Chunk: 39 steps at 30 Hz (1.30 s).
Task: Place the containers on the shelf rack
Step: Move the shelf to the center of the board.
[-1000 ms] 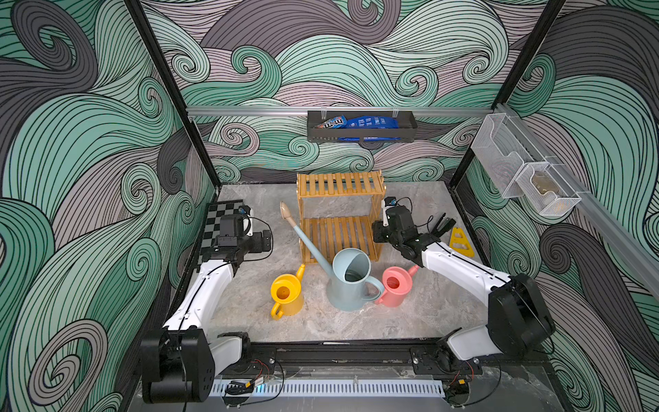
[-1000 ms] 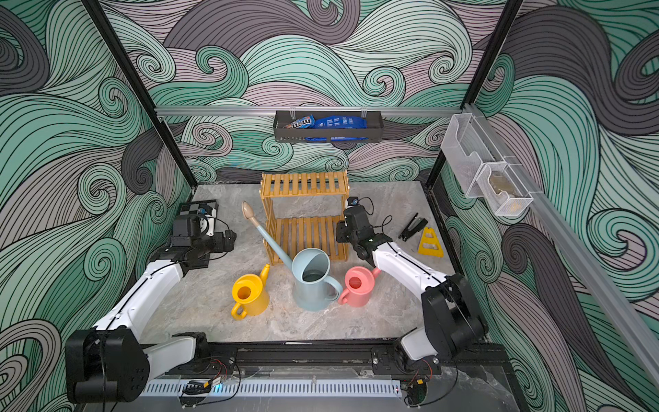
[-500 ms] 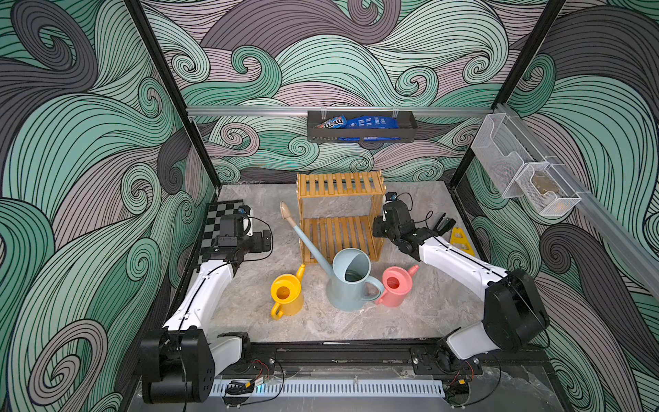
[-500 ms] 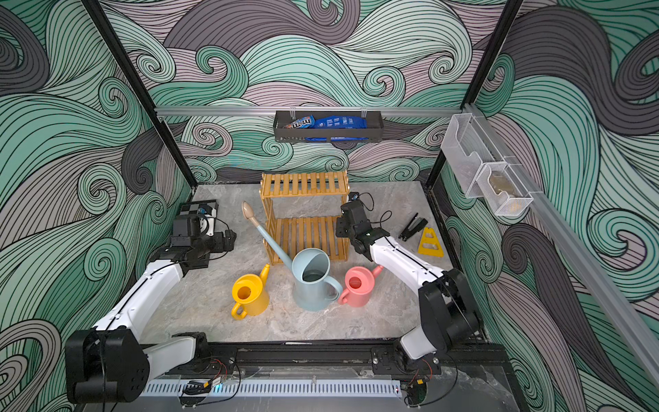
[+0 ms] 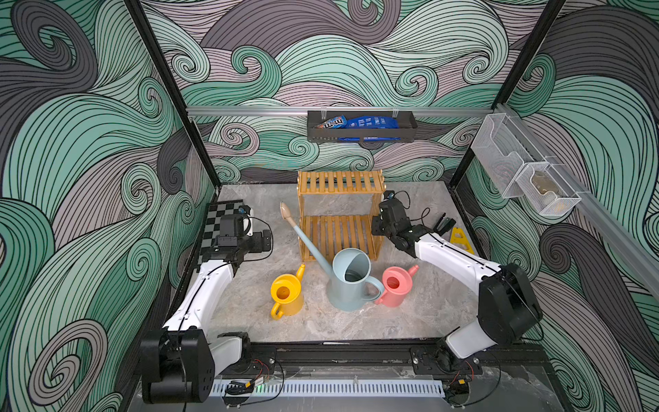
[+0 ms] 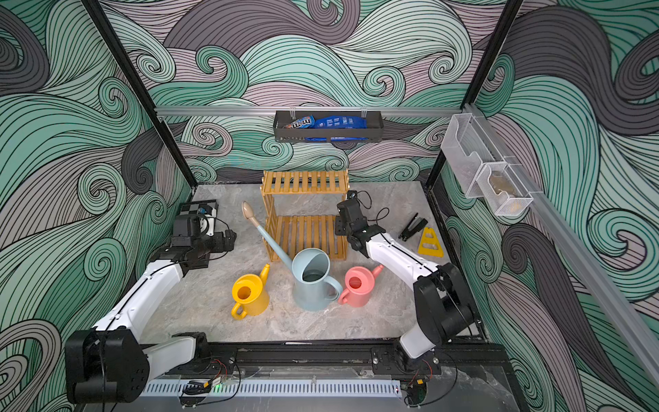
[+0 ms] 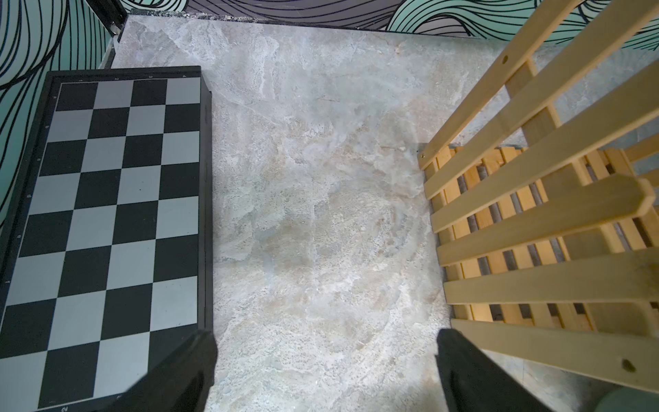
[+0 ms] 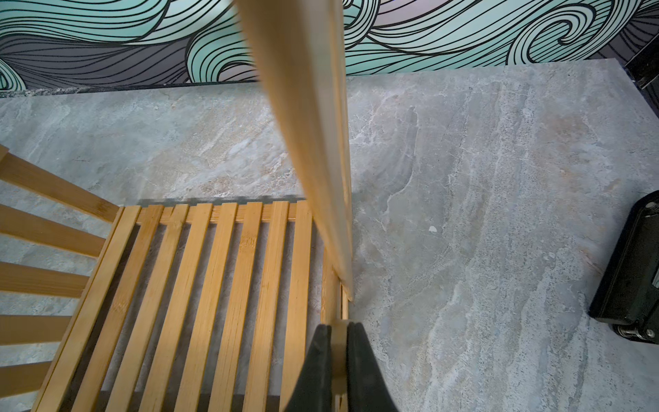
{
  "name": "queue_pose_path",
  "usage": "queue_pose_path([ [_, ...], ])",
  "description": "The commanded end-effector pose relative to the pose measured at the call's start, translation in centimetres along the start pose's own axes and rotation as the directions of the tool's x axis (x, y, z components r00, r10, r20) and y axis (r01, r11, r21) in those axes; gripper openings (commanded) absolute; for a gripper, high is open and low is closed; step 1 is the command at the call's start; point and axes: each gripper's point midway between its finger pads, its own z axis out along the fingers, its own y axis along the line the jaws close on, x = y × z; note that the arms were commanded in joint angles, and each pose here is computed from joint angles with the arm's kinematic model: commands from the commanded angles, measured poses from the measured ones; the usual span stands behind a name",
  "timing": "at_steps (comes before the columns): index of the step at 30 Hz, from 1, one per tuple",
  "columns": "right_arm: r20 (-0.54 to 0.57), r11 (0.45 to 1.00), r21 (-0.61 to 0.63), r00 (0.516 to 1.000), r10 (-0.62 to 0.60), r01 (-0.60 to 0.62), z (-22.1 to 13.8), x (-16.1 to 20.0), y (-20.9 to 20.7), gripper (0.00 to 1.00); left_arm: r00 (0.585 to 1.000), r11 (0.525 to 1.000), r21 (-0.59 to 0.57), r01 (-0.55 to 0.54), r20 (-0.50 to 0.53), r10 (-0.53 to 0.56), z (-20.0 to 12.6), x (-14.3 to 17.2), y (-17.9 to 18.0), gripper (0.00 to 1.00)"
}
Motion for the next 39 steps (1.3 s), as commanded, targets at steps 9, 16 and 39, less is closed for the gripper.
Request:
queue_pose_path([
  [9,0.027,0.999,0.012,0.999,0.047,-0.047,0.7,-1.8,0.0,0.00,0.999,1.000,0.015,-0.001,0.055,0.000,-1.0,-2.0,-0.5,0.99],
  [16,0.029,0.998,0.019,0.998,0.057,-0.057,1.5,-2.4,-0.3,0.00,0.999,1.000,0.015,-0.003,0.054,0.003,-1.0,-2.0,-0.6,0.99],
  [39,0.062,1.000,-0.004,0.998,0.002,-0.002,2.9,-4.3,-0.3,0.02,0.998,1.000,0.015,-0.007,0.056,0.006,-1.0,-2.0,-0.7,0.99],
])
